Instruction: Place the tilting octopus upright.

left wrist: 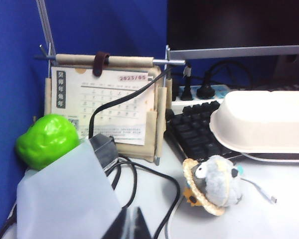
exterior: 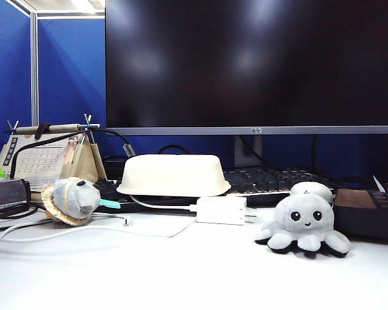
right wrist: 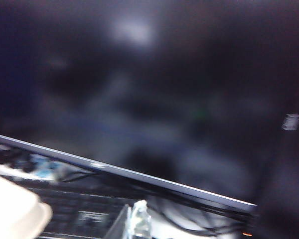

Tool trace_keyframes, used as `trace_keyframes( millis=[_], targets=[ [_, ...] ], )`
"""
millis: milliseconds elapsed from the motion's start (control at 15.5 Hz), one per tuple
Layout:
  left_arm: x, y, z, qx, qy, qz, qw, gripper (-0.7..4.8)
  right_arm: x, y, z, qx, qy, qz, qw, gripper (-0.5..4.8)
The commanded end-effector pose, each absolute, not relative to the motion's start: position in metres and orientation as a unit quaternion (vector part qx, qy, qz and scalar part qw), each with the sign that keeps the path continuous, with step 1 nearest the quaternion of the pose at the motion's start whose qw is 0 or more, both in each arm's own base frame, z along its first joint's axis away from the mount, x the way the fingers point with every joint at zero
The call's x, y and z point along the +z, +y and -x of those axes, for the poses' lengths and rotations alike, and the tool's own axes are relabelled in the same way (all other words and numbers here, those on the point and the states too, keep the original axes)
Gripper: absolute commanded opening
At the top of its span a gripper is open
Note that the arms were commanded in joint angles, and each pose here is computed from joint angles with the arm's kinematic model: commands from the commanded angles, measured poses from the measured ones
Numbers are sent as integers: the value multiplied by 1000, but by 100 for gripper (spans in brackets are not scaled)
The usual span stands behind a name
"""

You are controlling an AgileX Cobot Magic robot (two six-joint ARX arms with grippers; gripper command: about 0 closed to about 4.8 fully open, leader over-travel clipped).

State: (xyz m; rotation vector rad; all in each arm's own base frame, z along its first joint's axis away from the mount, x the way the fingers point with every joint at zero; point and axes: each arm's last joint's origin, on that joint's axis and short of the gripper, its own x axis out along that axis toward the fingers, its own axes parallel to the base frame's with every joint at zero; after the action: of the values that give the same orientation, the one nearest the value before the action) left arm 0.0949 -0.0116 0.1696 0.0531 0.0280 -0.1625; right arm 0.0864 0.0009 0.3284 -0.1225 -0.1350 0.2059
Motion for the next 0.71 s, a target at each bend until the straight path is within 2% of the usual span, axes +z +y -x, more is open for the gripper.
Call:
trace_keyframes(
  millis=[64, 258, 708],
  targets=[
    [172, -11, -95, -80, 5, -26, 996, 22, 330, -1, -80, 96, -74, 41, 992, -6],
    [172, -11, -95, -80, 5, -26, 996, 22, 304, -1, -80, 99, -70, -20, 992, -6],
    [172, -11, -95, -80, 5, -26, 996, 22, 224, -3, -93, 96, -101, -16, 990, -6]
  ],
)
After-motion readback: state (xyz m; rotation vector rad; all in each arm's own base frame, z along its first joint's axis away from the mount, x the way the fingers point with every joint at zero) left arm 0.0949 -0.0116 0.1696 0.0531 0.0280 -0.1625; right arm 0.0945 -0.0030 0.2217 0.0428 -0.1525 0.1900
